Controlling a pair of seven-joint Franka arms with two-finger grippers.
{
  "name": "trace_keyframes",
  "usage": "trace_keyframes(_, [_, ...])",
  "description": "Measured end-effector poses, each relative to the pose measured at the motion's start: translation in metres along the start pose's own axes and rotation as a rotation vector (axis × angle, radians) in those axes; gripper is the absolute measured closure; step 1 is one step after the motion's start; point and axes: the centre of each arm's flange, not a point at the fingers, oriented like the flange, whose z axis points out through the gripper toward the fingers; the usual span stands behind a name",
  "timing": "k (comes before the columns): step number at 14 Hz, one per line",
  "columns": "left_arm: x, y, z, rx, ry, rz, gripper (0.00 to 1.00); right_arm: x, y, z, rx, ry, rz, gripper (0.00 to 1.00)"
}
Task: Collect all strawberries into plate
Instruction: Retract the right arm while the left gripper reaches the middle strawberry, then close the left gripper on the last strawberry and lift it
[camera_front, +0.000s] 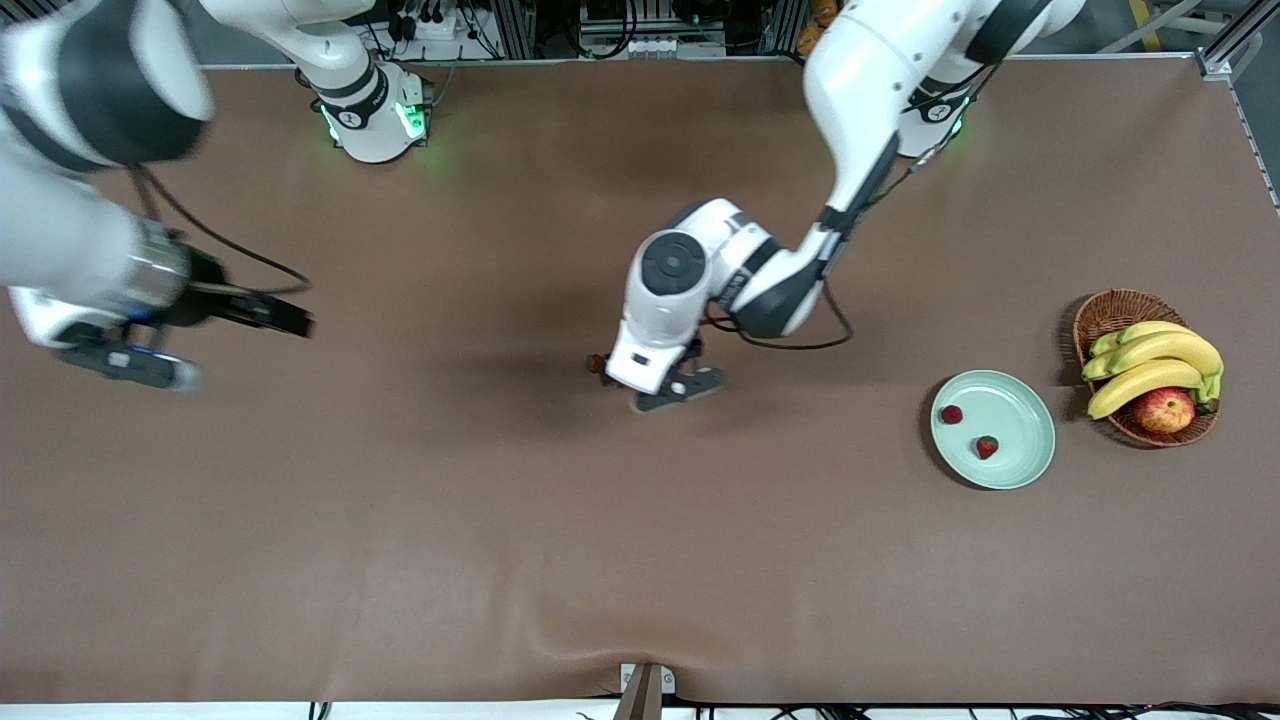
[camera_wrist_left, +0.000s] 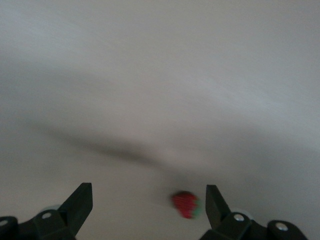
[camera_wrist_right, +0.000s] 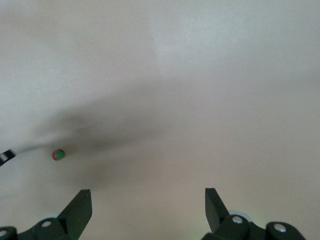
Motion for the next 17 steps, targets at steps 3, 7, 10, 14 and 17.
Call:
trace_keyframes(3, [-0.036, 0.017, 0.037, -0.018, 0.043, 0.036, 0.0, 0.0, 0.066, -0.022, 0.015, -0.006, -0.078, 0.0])
trace_keyframes(7, [-0.066, 0.018, 0.073, 0.028, 0.058, 0.066, 0.0, 0.002, 0.127, -0.032, -0.005, -0.006, -0.119, 0.0])
trace_keyframes(10, [-0.064, 0.015, 0.082, 0.035, 0.066, 0.068, 0.0, 0.001, 0.137, -0.036, -0.065, 0.0, -0.143, 0.0])
trace_keyframes(14, [-0.068, 0.014, 0.088, 0.063, 0.113, 0.133, 0.0, -0.013, 0.132, -0.059, -0.074, 0.047, -0.152, 0.0])
trace_keyframes(17, [-0.069, 0.015, 0.088, 0.057, 0.12, 0.138, 0.0, -0.031, 0.129, -0.08, -0.074, 0.056, -0.158, 0.0])
